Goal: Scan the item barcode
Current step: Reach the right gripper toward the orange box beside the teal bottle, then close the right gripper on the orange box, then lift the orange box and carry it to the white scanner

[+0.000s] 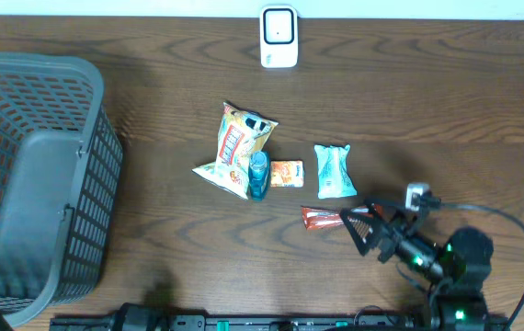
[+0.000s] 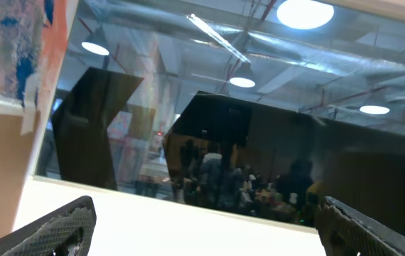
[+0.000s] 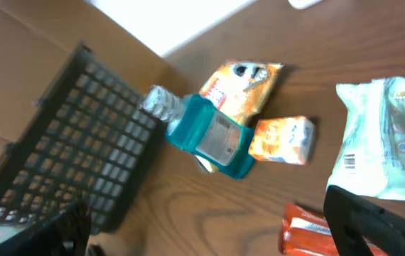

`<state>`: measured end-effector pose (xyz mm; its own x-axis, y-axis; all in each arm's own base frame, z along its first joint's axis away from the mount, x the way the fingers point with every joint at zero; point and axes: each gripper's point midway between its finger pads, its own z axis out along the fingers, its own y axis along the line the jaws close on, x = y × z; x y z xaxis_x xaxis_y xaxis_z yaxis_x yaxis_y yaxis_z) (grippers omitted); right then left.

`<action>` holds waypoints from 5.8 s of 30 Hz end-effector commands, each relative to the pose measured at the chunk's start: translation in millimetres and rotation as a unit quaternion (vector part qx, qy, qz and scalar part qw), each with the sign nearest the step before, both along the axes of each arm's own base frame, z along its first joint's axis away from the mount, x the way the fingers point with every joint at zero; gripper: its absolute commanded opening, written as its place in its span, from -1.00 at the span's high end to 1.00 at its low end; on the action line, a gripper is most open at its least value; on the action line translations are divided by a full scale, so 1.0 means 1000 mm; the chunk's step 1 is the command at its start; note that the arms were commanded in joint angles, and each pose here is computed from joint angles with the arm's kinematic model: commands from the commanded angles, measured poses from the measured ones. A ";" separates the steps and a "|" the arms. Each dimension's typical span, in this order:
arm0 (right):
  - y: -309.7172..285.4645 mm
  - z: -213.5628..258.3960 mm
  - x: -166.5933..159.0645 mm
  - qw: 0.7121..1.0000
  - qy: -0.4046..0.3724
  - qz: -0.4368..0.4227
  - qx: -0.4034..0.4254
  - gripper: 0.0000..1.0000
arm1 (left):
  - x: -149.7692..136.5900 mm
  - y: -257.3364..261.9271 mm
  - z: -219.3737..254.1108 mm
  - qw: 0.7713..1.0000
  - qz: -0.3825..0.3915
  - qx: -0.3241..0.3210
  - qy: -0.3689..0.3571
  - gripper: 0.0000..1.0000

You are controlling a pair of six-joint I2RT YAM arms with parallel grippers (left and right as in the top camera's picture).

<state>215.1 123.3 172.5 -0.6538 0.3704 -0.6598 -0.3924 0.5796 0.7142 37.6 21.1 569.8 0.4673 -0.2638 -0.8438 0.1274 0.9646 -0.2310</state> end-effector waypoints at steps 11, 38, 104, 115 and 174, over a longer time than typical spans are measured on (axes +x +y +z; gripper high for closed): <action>0.082 -0.067 0.087 0.957 0.130 0.121 -0.229 -0.98 | -0.010 -0.001 0.000 0.999 -0.029 -0.041 -0.012 -0.96; 0.076 -0.150 0.139 0.952 0.249 -0.004 -0.176 -0.60 | -0.047 0.021 -0.055 0.994 0.004 -0.075 -0.077 -0.96; 0.038 0.005 0.032 0.871 0.435 0.148 0.174 0.98 | 0.056 -0.027 -0.114 0.992 -0.093 -0.080 -0.003 -0.96; 0.018 0.024 0.013 0.925 0.367 0.050 0.079 0.97 | 0.140 -0.043 -0.237 0.975 -0.083 -0.063 0.198 -0.96; 0.014 0.011 -0.012 0.894 0.441 0.018 0.074 0.97 | 0.204 -0.031 -0.429 0.943 -0.004 -0.048 0.330 -0.96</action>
<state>201.8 136.8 180.7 -0.8975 0.3903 0.2051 0.3795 0.4469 0.8101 240.2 -18.1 151.5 -0.1536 -0.3717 -0.9155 -0.0218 0.9276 -0.3730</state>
